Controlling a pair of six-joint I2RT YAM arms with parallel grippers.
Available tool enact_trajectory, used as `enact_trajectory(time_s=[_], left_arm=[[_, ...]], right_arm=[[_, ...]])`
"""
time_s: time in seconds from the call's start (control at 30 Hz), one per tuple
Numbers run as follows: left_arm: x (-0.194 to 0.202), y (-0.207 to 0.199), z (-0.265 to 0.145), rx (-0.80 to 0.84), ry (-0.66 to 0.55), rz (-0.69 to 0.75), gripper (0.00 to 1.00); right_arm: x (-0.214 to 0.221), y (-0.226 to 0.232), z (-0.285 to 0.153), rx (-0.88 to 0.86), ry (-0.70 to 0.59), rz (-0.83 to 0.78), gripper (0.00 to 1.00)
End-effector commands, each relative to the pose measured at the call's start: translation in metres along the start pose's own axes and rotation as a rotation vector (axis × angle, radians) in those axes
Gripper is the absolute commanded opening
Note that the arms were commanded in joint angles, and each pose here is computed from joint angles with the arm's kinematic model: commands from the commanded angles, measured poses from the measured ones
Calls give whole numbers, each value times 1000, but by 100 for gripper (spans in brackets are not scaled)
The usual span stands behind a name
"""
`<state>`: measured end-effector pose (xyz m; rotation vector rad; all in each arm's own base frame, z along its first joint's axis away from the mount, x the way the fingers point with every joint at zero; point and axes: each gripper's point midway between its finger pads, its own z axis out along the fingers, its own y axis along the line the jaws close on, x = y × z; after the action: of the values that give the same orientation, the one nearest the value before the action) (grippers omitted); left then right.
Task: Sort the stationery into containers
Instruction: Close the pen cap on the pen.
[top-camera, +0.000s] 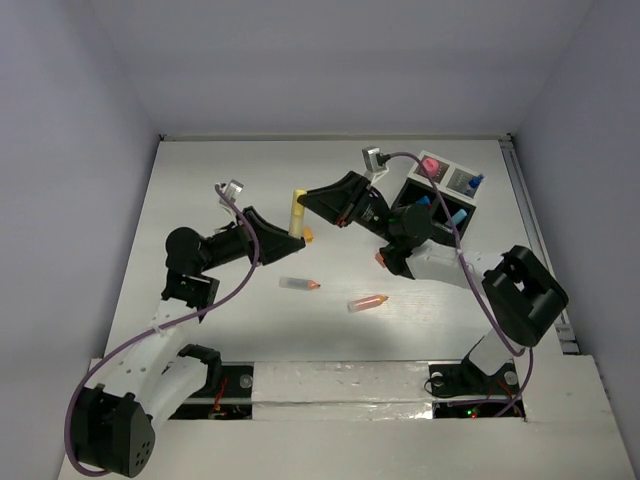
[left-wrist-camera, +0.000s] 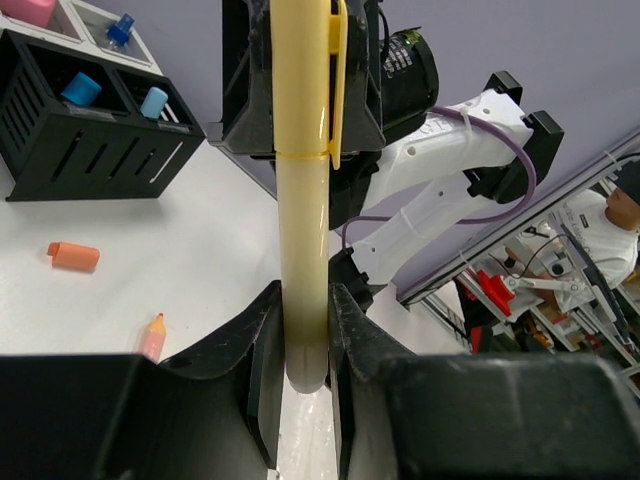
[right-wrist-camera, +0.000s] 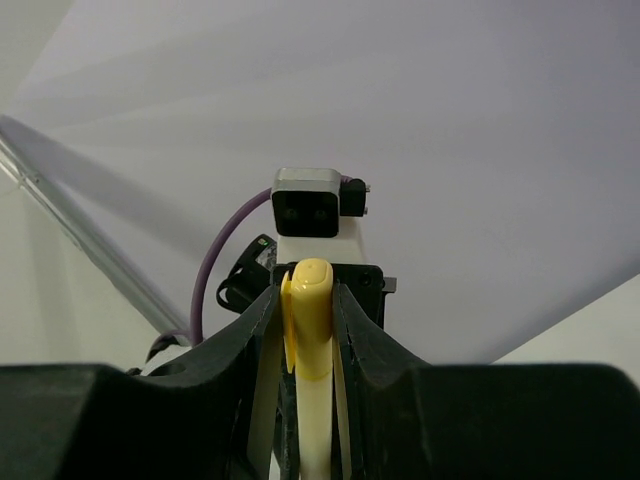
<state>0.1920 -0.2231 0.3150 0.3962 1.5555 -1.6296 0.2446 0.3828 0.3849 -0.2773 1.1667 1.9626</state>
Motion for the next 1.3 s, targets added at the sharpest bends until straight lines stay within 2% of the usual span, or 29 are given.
enact_trajectory(time_s=[0.0,0.23,0.4,0.7,1.27], left_arm=[[-57,-33,7,28,-168,206,0],[-74,-48,9,32,-188,263,0],[-77,-54,11,75,-200,253,0],[-78,-55,14,105,-190,221,0],[-94,-66,13,61,-210,309,0]], right_arm=[[59,21,-14,-80,190,-37,0],[90,-19,-48,105,255,-42,0],[113,-35,-63,187,334,-30,0],[147,-41,-69,198,437,6,0],[187,-31,-93,212,535,72,0]])
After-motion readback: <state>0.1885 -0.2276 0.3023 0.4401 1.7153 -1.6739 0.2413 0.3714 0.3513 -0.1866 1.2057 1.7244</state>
